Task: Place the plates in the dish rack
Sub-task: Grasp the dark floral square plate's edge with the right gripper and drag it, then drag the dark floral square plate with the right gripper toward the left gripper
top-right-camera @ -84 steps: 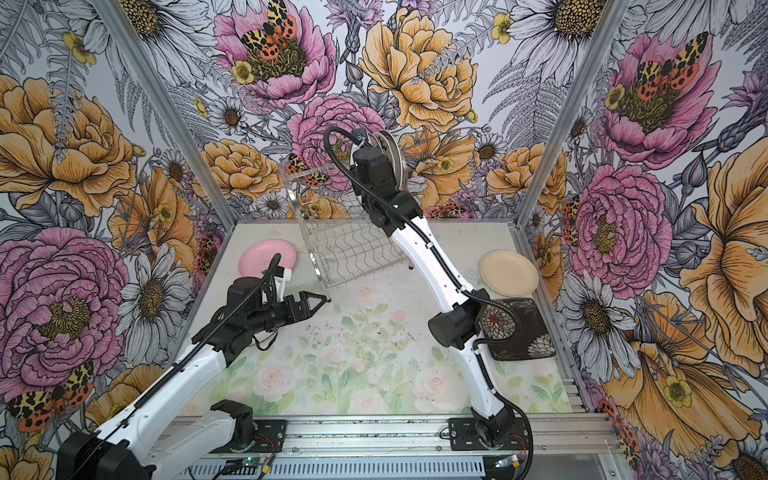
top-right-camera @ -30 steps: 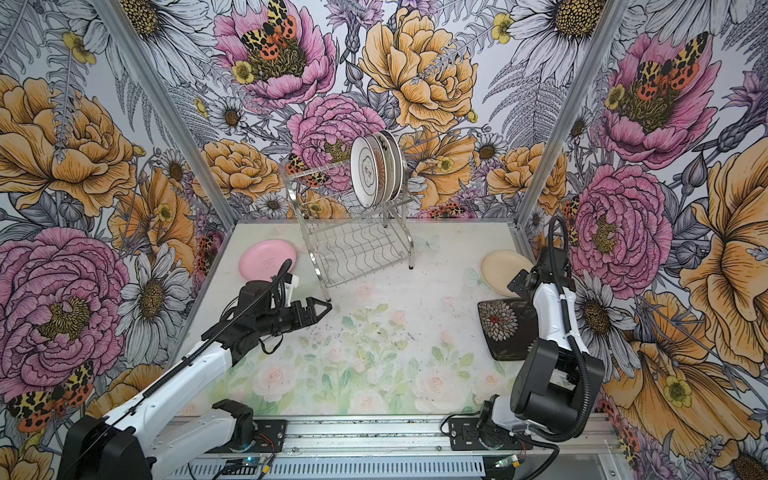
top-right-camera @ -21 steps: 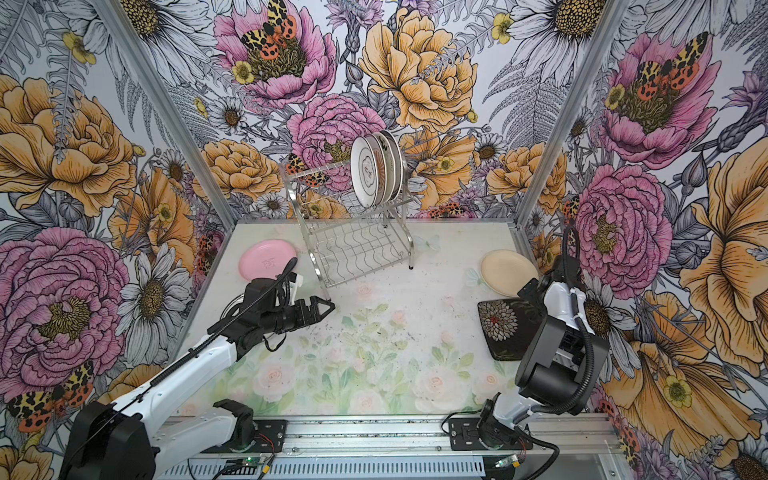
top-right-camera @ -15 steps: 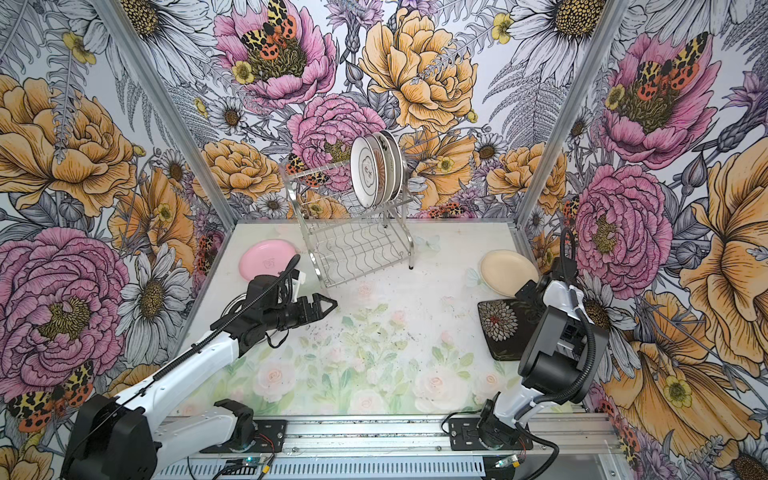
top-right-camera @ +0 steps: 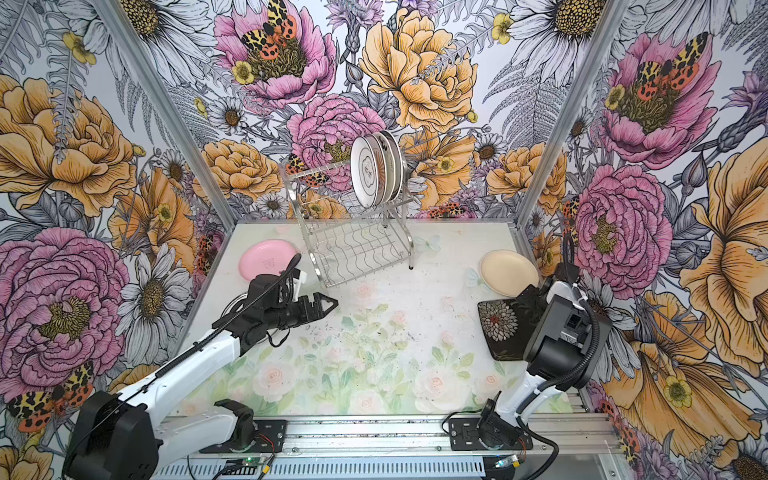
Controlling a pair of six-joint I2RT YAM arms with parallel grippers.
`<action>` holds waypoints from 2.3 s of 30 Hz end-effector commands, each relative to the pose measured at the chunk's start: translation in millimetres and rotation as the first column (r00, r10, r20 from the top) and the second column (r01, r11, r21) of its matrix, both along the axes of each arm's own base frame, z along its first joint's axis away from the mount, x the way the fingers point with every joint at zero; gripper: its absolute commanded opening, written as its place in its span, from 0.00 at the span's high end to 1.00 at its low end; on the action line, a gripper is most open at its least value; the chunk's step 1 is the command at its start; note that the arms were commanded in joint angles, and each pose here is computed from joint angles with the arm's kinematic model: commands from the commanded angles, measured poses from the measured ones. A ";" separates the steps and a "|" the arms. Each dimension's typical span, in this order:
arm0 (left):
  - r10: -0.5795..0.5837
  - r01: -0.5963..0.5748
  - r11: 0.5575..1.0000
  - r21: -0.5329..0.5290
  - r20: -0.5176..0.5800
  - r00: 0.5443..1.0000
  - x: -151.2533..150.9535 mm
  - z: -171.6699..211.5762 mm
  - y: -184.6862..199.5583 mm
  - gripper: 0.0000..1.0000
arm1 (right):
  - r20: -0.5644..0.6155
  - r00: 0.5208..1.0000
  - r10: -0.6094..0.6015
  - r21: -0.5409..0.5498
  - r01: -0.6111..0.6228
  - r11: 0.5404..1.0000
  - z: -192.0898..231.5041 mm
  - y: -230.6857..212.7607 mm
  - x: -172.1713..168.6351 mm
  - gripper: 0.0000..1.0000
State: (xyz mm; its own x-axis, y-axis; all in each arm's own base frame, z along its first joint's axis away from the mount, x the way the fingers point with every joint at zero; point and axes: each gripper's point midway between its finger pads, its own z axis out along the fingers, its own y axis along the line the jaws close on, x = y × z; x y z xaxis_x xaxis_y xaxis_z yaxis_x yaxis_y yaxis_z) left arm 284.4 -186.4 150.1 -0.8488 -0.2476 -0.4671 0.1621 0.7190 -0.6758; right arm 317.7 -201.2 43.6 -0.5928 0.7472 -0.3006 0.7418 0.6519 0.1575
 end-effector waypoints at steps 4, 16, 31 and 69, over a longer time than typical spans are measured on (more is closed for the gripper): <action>-0.010 0.010 1.000 -0.014 0.051 0.999 11.0 12.3 -6.5 0.01 | 0.082 0.995 0.065 0.052 -0.070 0.996 11.4 19.4 15.7 0.01; -0.014 0.015 1.000 -0.024 0.051 0.999 9.8 7.6 -7.4 0.01 | 0.066 0.986 0.152 0.161 -0.161 0.974 -2.3 96.6 1.0 0.01; -0.001 0.003 1.000 -0.025 0.051 0.999 -5.9 4.1 2.4 0.01 | -0.018 0.991 0.132 0.185 -0.126 0.975 -8.4 106.4 -51.4 0.01; 0.002 0.000 0.999 -0.032 0.055 0.998 -26.6 1.7 11.6 0.01 | 0.124 0.907 0.402 0.422 -0.415 0.806 -21.2 199.6 -48.3 0.22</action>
